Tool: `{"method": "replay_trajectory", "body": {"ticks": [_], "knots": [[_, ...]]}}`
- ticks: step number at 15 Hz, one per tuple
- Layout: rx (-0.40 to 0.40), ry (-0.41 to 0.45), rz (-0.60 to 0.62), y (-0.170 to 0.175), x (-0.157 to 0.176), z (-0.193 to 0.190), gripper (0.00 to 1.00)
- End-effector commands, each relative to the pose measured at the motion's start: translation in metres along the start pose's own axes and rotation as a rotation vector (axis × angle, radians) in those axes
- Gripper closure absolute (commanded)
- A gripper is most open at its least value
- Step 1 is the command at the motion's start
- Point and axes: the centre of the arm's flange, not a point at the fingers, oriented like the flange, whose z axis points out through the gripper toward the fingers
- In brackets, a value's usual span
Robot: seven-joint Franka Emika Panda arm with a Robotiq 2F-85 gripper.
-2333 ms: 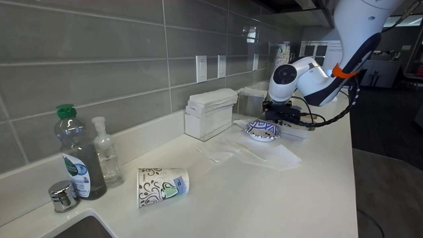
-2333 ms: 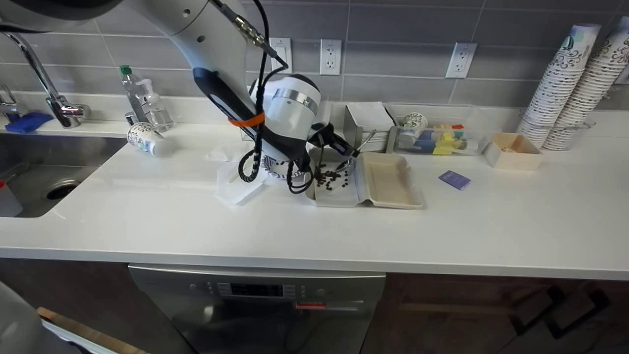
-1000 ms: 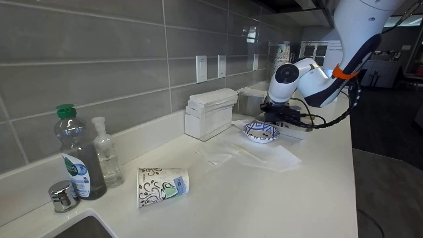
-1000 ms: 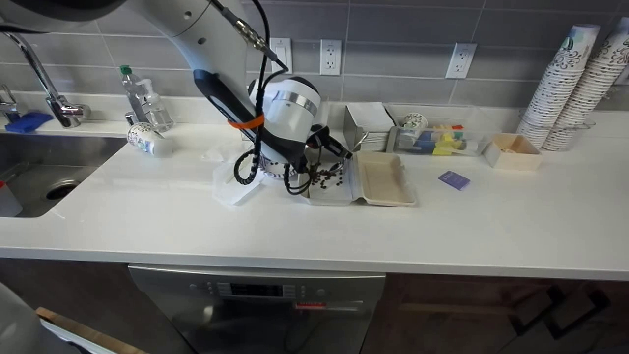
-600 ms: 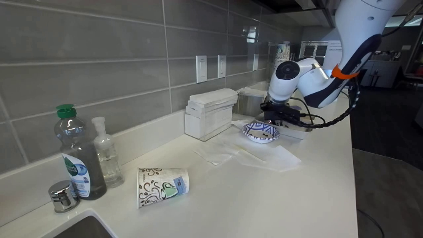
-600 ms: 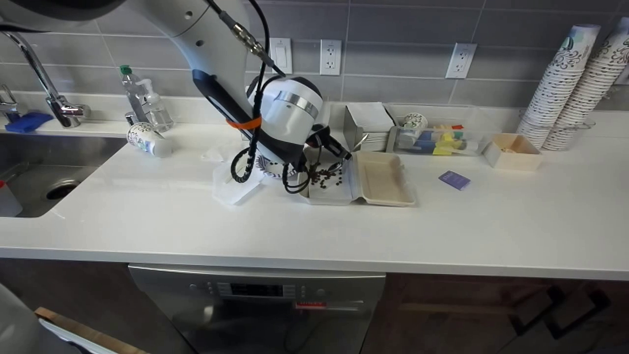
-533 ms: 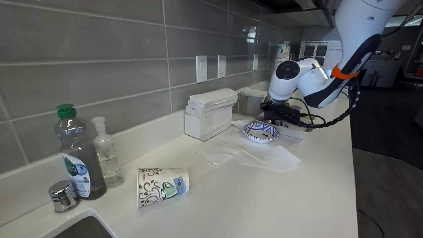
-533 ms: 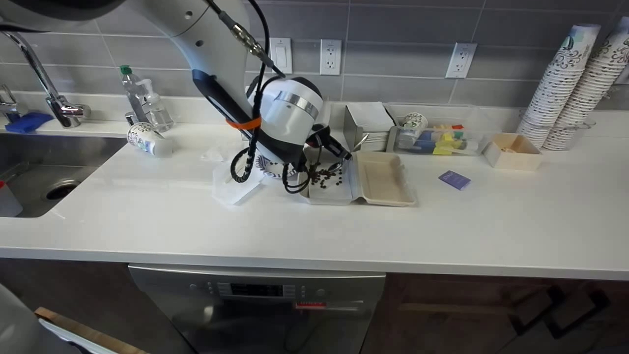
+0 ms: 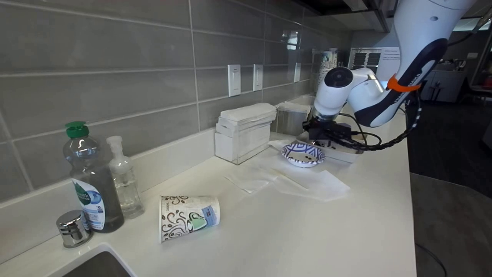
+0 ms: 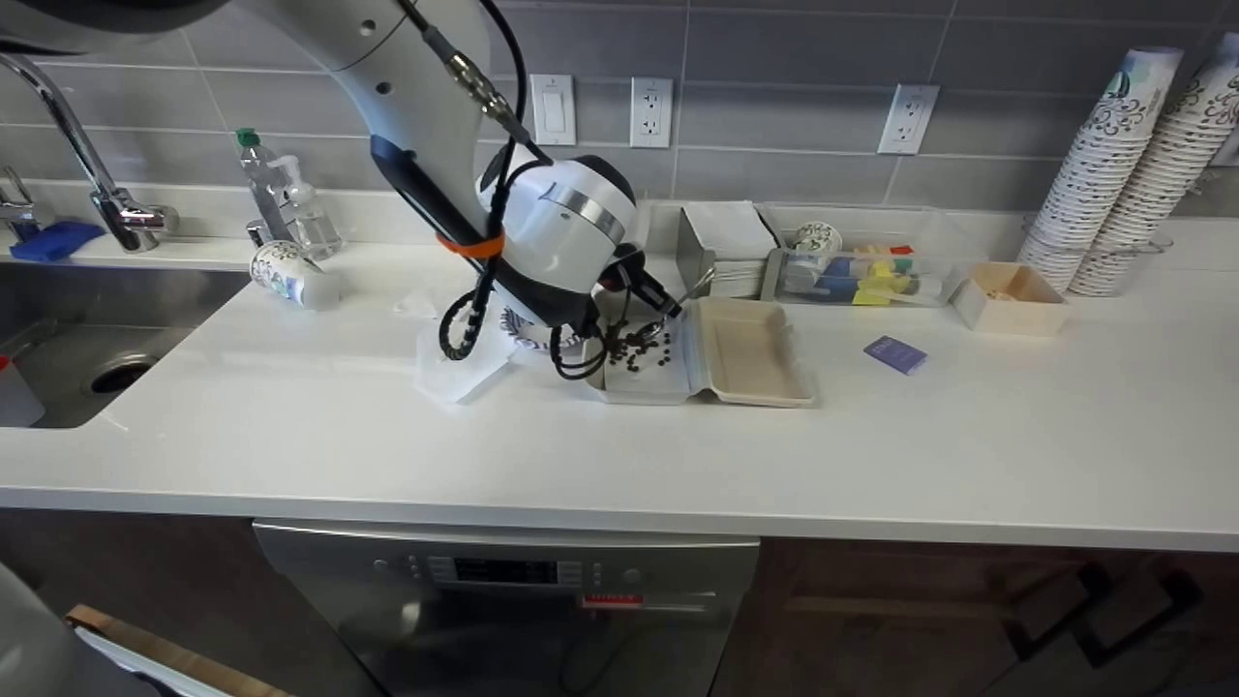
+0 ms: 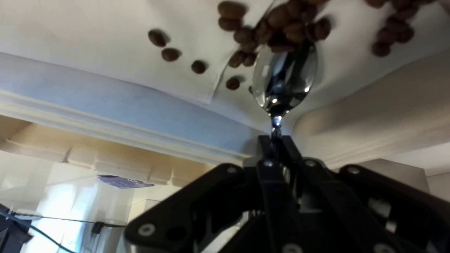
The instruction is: Place some of the pack's contents into the paper plate using the spoon
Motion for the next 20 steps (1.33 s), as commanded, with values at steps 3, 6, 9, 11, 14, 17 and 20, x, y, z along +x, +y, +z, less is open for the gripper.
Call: {"method": "replay_trajectory", "body": {"ticks": [3, 6, 9, 11, 14, 17, 20], "knots": [[0.041, -0.085, -0.019, 0.003, -0.006, -0.012, 0.98], [0.052, -0.117, -0.029, 0.003, -0.008, -0.016, 0.98], [0.064, -0.150, -0.026, 0.003, -0.008, -0.019, 0.98], [0.072, -0.170, -0.021, 0.002, -0.008, -0.021, 0.98], [0.080, -0.205, -0.016, 0.002, -0.008, -0.022, 0.98], [0.096, -0.247, -0.008, 0.002, -0.008, -0.023, 0.98], [0.122, -0.291, 0.008, 0.003, -0.005, -0.024, 0.98]]}}
